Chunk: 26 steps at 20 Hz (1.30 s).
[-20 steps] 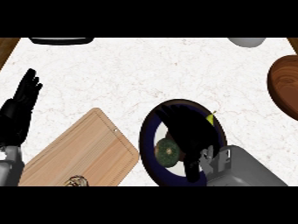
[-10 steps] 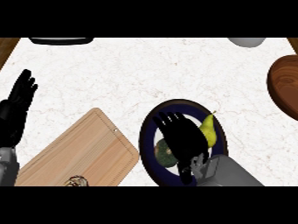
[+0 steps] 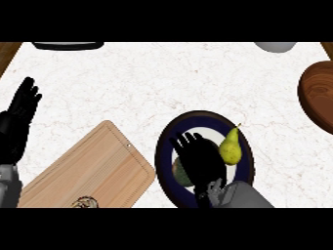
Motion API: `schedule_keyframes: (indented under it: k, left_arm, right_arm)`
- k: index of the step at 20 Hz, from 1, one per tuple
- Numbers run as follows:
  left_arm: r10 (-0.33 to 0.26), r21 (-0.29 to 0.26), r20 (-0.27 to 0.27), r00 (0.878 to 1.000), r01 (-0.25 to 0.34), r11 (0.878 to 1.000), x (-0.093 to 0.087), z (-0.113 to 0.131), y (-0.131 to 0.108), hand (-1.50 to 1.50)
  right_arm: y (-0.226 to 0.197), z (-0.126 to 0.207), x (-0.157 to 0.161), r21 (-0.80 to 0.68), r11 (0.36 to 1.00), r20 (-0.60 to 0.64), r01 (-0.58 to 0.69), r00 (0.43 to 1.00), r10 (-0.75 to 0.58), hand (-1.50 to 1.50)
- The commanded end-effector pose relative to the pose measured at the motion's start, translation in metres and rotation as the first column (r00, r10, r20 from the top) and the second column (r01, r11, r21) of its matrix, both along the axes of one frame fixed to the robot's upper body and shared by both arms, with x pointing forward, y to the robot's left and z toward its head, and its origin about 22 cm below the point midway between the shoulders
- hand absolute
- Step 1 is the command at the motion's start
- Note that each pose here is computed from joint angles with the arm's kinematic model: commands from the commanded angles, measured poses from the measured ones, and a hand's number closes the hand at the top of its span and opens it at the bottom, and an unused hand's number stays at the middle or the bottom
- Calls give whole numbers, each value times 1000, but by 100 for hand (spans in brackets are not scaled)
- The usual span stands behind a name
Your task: Pick the squash from the plate and place it in the bowl
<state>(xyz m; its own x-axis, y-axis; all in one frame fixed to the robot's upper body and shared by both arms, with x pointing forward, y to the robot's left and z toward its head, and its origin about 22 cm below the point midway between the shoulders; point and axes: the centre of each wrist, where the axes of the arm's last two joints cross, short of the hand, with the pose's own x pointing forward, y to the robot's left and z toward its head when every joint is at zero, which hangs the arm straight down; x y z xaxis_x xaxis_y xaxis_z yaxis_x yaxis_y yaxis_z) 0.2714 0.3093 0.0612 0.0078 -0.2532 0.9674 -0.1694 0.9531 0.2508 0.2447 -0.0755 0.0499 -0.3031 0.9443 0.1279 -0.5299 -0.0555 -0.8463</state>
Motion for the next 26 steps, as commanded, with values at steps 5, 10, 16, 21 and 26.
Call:
schedule_keyframes:
  k: [5,10,16,21,26]
  left_arm:
    - [-6,0,3,1000,6,1000,-7,12,0,0]
    - [-2,6,-6,1000,2,1000,2,-6,4,0]
    - [-7,-11,-10,1000,7,1000,3,3,-3,0]
    - [-10,6,-6,1000,10,1000,-7,4,-7,0]
    - [-19,-12,-6,1000,19,1000,-5,-4,-9,0]
  right_arm:
    - [-12,-33,12,1,1000,5,13,1000,-13,-150]
    - [9,-18,21,-6,1000,-111,-9,994,8,150]
    - [-13,-62,27,62,996,-56,-63,996,67,150]
    - [20,-62,23,58,997,-17,-55,998,56,150]
    - [-54,-43,85,102,923,42,371,925,-377,150]
